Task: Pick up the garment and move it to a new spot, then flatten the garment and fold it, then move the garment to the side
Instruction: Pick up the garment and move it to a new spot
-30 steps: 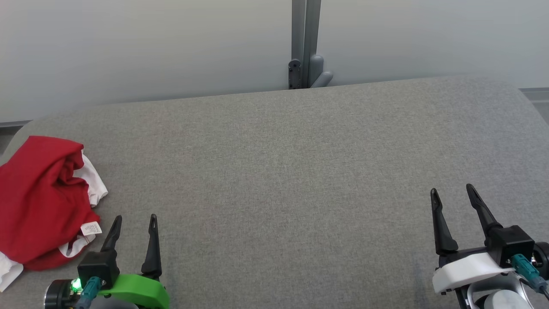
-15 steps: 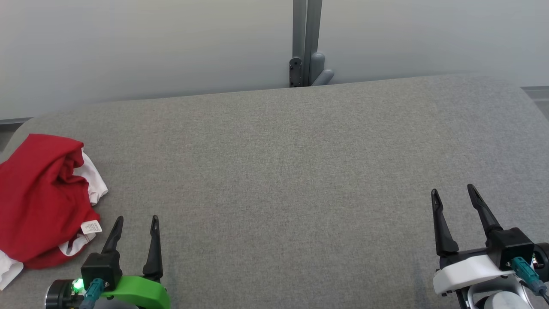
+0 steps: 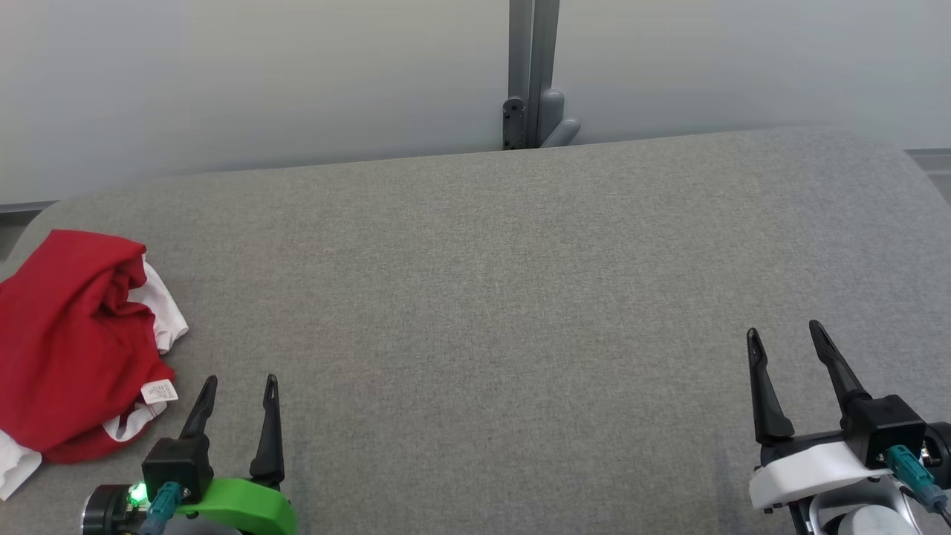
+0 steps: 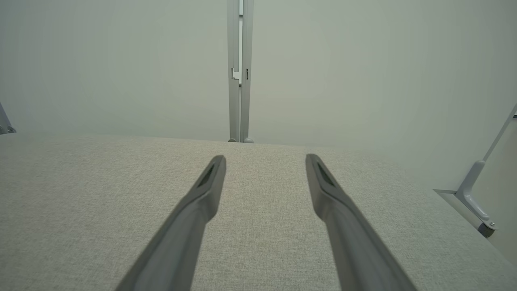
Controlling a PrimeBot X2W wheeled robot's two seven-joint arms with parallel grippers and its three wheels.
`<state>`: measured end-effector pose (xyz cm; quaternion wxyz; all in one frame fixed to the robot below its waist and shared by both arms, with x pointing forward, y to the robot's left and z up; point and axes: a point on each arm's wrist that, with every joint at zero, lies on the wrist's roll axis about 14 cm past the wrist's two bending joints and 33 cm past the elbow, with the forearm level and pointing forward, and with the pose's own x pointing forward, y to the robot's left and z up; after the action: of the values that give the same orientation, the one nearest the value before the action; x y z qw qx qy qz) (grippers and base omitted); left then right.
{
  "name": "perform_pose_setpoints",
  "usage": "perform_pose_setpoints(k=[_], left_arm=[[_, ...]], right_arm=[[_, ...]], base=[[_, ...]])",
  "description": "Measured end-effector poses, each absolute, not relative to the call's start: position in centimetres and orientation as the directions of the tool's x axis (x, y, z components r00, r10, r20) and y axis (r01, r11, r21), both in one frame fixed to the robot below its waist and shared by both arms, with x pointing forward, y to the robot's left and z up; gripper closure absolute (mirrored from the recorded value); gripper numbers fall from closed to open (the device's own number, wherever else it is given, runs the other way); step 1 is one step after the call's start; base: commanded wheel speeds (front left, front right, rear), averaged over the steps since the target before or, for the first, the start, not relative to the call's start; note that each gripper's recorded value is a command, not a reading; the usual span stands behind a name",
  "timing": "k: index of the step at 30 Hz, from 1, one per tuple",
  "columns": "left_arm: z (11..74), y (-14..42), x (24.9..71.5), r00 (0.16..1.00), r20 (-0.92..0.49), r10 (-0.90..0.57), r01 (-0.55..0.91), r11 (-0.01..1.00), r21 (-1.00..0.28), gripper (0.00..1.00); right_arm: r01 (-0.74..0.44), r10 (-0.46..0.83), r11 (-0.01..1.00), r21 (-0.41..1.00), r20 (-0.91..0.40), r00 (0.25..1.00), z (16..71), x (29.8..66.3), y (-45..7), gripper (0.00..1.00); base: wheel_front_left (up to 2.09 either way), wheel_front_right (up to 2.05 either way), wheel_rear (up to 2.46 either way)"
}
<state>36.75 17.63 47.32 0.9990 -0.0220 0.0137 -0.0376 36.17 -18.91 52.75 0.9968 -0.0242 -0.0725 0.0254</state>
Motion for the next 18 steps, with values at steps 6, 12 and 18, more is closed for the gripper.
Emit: perform_pose_setpoints(k=[6,12,18], left_arm=[[47.8,18.0,36.8,0.998,-0.013,-0.065,0.064,0.997,-0.046,0.00],[47.7,19.9,35.5,1.000,-0.016,-0.007,0.007,0.999,-0.045,0.00],[47.8,23.3,33.2,0.995,-0.013,0.101,-0.102,0.994,-0.044,0.00]], right_arm=[[-0.068,0.075,0.996,-0.051,0.142,0.987,52.7,36.5,-18.2,0.00],[-0.145,0.150,0.988,-0.045,0.136,0.979,52.5,37.3,-15.6,0.00],[-0.269,0.272,0.962,-0.041,0.133,0.953,52.4,38.4,-11.3,0.00]], base=[[0.00,0.00,0.00],[0.00,0.00,0.00],[0.00,0.00,0.00]])
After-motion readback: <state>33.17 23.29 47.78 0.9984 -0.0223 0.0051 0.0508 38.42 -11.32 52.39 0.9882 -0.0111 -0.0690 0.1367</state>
